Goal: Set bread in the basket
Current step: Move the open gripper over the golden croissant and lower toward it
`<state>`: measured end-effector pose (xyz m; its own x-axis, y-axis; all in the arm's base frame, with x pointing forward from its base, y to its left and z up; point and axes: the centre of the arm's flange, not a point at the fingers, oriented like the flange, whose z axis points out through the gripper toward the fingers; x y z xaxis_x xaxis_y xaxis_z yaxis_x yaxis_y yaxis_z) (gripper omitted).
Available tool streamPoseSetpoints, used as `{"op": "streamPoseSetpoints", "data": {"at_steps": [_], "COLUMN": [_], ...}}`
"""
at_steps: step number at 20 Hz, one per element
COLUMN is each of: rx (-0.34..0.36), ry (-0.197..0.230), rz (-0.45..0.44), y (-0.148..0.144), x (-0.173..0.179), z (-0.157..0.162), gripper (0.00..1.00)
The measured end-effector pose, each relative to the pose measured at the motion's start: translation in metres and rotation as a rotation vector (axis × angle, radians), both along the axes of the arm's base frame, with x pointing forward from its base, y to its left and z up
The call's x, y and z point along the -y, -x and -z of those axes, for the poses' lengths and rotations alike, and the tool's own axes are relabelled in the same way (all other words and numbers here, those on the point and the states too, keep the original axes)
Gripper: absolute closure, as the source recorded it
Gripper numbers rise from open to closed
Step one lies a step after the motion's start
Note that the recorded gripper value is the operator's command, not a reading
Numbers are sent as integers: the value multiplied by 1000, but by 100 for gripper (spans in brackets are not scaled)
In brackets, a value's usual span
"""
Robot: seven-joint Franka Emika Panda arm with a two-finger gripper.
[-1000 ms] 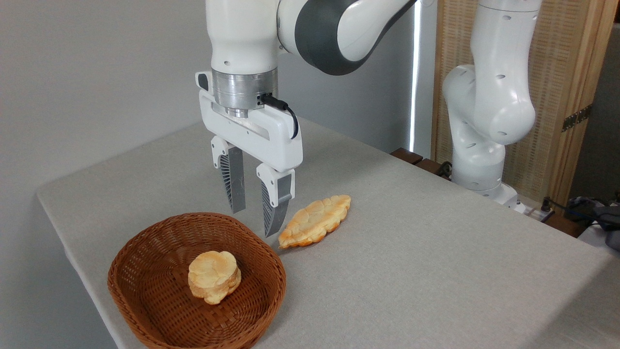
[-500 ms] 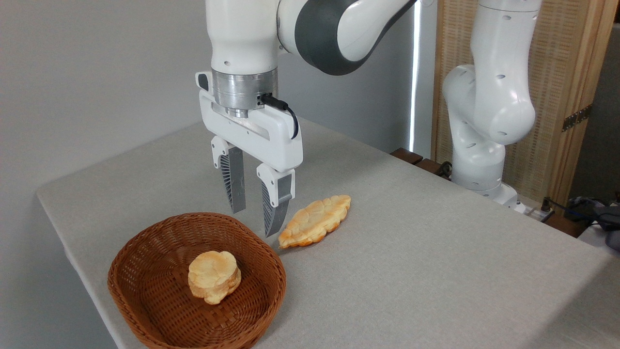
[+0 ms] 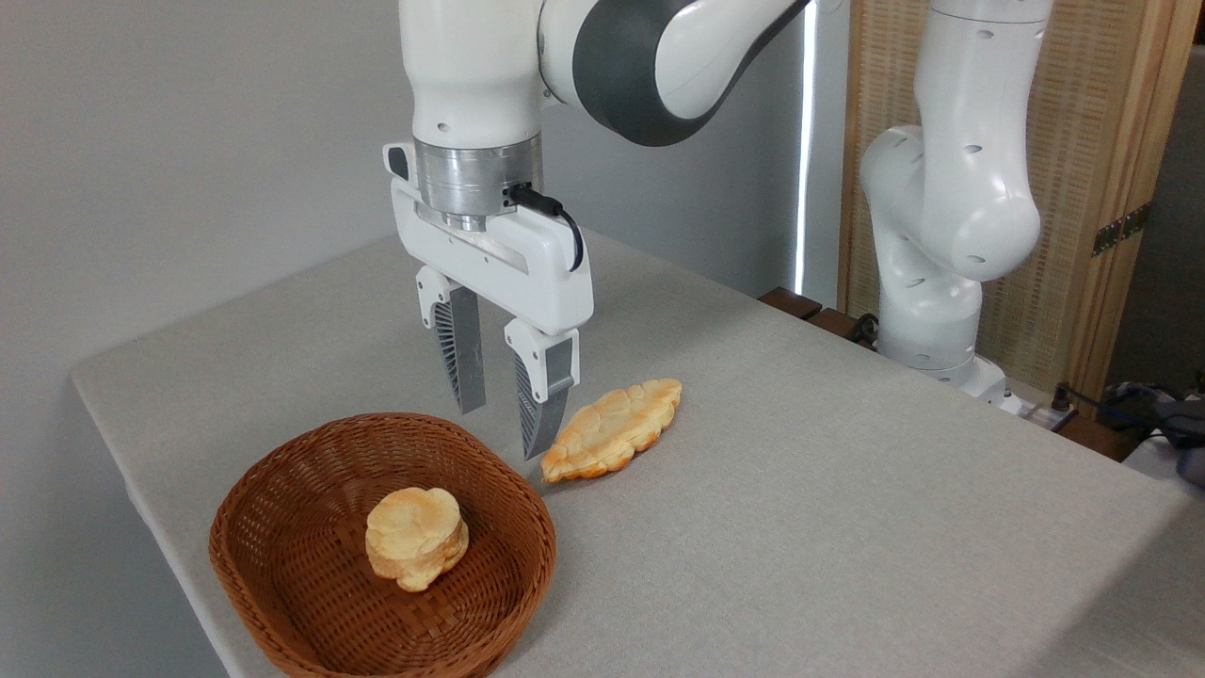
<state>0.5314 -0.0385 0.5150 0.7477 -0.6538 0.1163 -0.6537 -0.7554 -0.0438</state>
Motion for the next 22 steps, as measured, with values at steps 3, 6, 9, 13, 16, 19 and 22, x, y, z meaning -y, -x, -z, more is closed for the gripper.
{"op": "streamPoseSetpoints", "data": {"at_steps": [3, 6, 9, 13, 16, 19, 22], "rx": [-4, -4, -5, -7, -44, -91, -144], "ry": [0, 0, 0, 6, 18, 29, 43], "rz": [0, 0, 0, 1, 4, 11, 17], "y": [0, 0, 1, 5, 20, 39, 55], "x": [0, 0, 0, -2, -5, -7, -3], "z": [0, 0, 0, -7, -7, 12, 36], "gripper": [0, 0, 0, 0, 0, 0, 0]}}
